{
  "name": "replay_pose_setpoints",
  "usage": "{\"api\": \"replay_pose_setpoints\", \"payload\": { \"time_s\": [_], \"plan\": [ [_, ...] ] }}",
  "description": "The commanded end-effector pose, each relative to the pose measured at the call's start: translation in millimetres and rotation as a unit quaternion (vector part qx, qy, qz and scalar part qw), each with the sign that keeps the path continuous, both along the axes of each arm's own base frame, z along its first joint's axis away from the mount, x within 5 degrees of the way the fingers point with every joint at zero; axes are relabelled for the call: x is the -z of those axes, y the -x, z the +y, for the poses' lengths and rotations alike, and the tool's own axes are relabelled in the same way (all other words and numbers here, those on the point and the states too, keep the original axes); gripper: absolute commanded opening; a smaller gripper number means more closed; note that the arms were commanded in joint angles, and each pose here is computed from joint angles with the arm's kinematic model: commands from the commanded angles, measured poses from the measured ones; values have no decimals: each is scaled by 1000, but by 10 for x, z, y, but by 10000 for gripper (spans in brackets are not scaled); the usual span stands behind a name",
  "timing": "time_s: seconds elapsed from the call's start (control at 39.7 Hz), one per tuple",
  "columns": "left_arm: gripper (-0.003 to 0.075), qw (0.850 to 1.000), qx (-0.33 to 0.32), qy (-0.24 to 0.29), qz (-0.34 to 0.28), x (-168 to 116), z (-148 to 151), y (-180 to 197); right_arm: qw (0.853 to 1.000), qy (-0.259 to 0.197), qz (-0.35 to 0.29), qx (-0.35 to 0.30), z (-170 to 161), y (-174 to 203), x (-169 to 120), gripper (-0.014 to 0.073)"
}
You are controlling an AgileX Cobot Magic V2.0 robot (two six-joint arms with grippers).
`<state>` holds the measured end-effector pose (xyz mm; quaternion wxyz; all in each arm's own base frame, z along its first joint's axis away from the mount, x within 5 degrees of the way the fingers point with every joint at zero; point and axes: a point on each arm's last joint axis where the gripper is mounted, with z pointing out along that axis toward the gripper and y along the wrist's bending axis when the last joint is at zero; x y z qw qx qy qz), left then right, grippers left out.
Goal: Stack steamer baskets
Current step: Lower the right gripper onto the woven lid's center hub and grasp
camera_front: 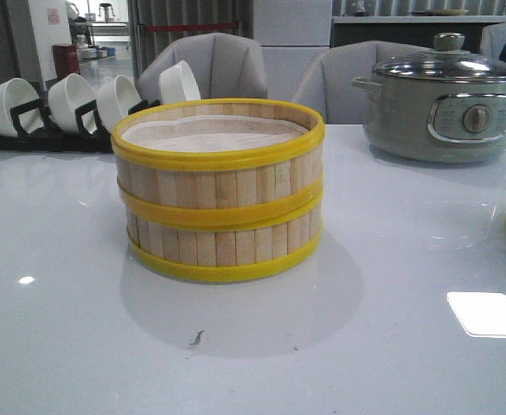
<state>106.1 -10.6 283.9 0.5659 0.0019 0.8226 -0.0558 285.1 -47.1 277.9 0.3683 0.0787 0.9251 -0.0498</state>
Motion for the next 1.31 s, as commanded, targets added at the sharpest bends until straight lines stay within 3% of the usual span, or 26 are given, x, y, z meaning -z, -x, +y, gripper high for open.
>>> {"api": "replay_pose_setpoints", "payload": {
  "time_s": [0.0,0.33,0.81,1.03,1.29],
  "plan": [
    [85,998,-1,13,-54,-162,-4,-24,998,23,-53,15,-177,-114,-215,288],
    [85,998,-1,13,-54,-162,-4,-24,999,16,-13,50,-449,-294,14,288],
    [85,998,-1,13,-54,-162,-4,-24,998,9,15,52,-539,-564,238,292],
    [85,998,-1,13,-54,-162,-4,-24,998,8,21,51,-555,-627,327,402],
    [85,998,-1,13,-54,-162,-4,-24,998,4,36,50,-569,-683,477,391]
  ]
}}
